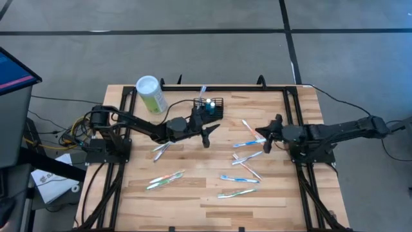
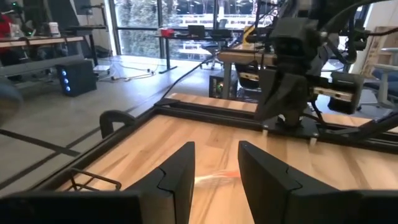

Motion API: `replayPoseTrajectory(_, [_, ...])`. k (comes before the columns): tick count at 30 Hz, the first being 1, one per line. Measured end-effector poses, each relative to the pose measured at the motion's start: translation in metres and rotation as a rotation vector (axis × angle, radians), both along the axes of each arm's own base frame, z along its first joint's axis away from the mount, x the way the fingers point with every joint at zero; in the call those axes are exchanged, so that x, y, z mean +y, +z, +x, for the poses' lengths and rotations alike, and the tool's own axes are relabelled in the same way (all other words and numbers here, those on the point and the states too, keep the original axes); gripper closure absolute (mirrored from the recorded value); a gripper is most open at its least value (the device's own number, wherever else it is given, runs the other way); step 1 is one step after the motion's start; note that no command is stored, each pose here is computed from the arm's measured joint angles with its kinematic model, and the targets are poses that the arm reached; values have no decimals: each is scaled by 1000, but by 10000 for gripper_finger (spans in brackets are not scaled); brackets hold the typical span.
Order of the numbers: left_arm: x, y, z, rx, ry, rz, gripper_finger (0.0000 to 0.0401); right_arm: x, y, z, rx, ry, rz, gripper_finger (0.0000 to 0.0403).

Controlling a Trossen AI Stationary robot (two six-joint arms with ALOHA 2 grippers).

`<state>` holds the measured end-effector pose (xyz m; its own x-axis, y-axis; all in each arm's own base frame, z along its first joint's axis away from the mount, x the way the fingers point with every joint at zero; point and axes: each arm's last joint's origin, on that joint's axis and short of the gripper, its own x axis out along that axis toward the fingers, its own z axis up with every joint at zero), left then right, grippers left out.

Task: Pick & Place toothbrushing station
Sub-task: Put the orange toothbrush into the black wire organizer

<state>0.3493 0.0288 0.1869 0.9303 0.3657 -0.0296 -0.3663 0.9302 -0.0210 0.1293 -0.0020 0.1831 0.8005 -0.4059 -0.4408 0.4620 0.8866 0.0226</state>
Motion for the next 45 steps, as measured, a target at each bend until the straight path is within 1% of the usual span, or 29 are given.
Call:
replayPoseTrajectory(3, [-2,0,0,-1,-5,-8,285,-9,6,13,78,-64,48,401])
replayPoseTrajectory(6, [-3,0,0,0,-7,-8,285,-23,2,23,222,-146,81,401])
replayPoseTrajectory(10, [-3,0,0,1,-6,-11,285,-37,-8,38,332,-174,153,389])
replayPoseTrajectory(12, [-2,-1,0,2,-6,-11,285,-43,-14,44,380,-174,182,371])
replayPoseTrajectory(15, [-3,-1,0,6,-8,-11,285,-46,-21,53,420,-173,195,335])
replayPoseTrajectory(21, [-2,-1,0,10,-9,-12,285,-51,-19,71,442,-137,191,262])
replayPoseTrajectory(24, [-2,-1,0,10,-10,-12,285,-55,-22,75,466,-151,204,238])
replayPoseTrajectory(27, [-2,-2,0,14,-10,-12,285,-61,-30,76,498,-187,224,223])
replayPoseTrajectory(31, [-2,-2,0,17,-10,-12,286,-67,-39,78,520,-213,234,219])
replayPoseTrajectory(35, [-2,-2,0,17,-10,-12,286,-71,-44,83,505,-221,231,230])
replayPoseTrajectory(40, [-2,-2,0,17,-11,-12,286,-76,-52,84,536,-239,242,242])
replayPoseTrajectory(45, [-2,-2,0,17,-11,-12,286,-79,-63,87,563,-248,249,238])
